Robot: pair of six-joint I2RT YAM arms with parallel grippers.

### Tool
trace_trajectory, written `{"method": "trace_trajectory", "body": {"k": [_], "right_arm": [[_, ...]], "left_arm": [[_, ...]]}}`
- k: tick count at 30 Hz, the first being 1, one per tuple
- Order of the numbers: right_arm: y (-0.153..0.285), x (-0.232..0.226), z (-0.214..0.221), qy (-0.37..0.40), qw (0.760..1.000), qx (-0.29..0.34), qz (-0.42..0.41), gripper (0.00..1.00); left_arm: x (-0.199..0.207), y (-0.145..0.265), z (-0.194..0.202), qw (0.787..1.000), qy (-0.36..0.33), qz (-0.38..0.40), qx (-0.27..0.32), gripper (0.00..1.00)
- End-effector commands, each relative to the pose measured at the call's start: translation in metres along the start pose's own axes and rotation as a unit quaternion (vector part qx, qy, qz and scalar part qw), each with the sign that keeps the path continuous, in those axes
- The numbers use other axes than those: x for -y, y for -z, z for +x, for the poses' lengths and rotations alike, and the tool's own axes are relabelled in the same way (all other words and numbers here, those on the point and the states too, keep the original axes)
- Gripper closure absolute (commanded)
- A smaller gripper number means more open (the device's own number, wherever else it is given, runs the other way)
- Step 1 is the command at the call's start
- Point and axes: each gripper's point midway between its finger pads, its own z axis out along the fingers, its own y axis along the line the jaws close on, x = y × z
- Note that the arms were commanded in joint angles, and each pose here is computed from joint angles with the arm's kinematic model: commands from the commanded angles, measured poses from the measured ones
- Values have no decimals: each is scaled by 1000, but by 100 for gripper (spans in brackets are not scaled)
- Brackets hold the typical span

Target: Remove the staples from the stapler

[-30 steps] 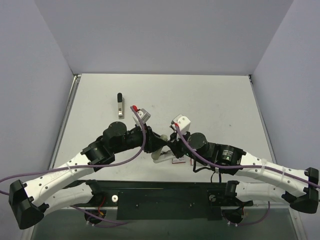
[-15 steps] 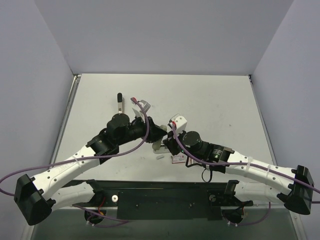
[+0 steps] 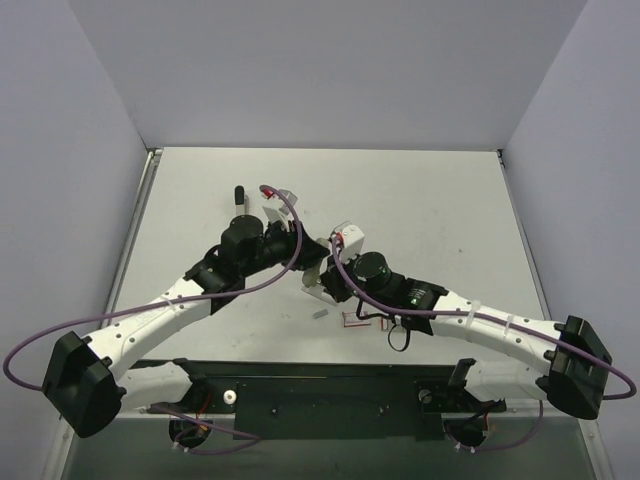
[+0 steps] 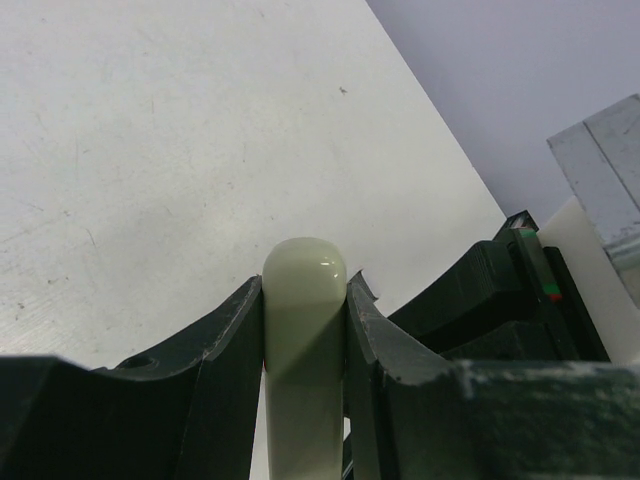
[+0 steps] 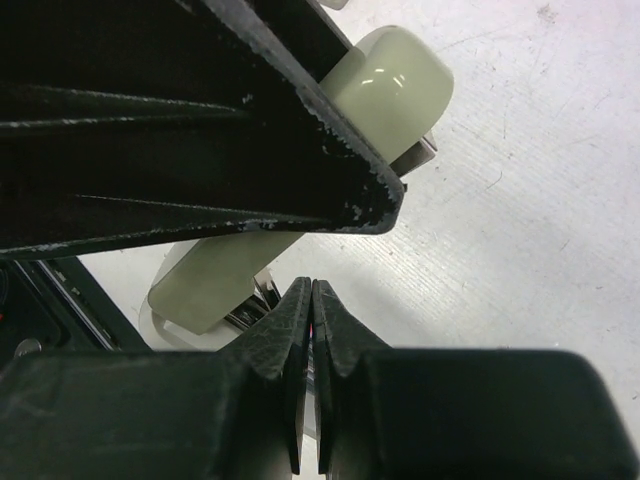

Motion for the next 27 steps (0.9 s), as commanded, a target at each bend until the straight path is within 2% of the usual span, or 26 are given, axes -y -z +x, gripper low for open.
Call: {"method": "trace_trajectory", "body": {"k": [1, 21, 27], "right_arm": [[-5, -33, -24, -27, 997, 28, -73, 100], [-33, -54, -44, -110, 983, 37, -141, 100], [-43, -55, -52, -116, 982, 41, -146, 100]], "left_arm": [[28, -2, -74, 992, -2, 42, 117, 100], [-14, -8, -98, 979, -13, -44, 200, 100], [-25, -13, -92, 978, -25, -61, 198, 100]]}}
